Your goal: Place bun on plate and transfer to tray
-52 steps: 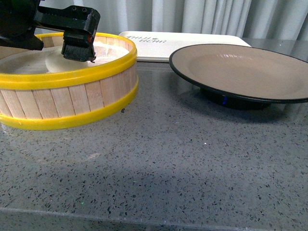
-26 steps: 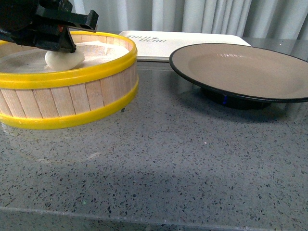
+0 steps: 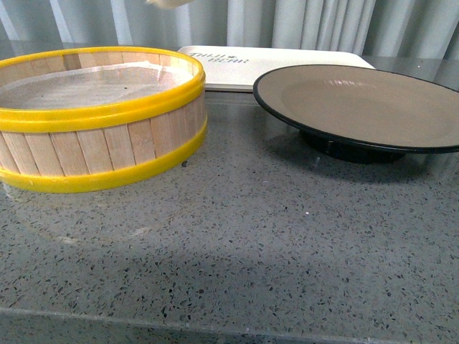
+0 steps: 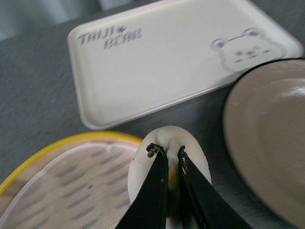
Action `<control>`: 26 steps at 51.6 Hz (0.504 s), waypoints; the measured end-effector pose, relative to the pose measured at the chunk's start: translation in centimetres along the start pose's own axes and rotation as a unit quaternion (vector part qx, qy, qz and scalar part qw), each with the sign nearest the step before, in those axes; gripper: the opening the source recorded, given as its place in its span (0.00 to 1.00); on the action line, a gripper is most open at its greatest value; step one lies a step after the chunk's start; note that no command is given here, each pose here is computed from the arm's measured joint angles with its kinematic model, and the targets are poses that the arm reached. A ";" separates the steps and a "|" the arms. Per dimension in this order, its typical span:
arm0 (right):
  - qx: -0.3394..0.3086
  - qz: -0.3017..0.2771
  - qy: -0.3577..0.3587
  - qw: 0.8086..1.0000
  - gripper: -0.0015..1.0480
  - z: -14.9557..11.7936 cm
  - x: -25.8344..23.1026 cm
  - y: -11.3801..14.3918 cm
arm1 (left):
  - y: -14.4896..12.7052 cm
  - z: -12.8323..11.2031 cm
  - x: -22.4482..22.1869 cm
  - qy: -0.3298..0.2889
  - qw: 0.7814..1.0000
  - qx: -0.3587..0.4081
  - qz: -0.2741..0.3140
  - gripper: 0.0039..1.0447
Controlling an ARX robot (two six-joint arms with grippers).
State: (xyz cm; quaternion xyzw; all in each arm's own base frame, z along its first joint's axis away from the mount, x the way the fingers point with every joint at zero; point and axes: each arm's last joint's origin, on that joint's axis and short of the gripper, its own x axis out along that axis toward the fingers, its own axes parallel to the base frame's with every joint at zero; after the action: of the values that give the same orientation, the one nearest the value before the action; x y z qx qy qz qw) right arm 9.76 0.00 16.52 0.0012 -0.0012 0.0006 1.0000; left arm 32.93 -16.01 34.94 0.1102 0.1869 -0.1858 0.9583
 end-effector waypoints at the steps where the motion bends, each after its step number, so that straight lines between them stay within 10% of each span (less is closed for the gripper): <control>1: 0.000 0.000 0.000 1.000 0.92 0.0 0.0 0.0 | -0.3 0.2 -0.1 -0.003 1.000 0.002 -0.003 0.04; 26: 0.000 0.000 0.000 1.000 0.92 0.0 0.0 0.0 | -15.4 -1.2 4.8 0.002 0.987 0.128 -0.100 0.04</control>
State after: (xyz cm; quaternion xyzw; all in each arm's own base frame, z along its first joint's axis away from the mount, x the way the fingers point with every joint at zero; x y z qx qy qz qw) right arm 9.76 0.00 16.52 0.0012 -0.0012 0.0006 1.0000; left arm 30.61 -31.11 29.71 0.2127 0.1734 -0.3033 0.9125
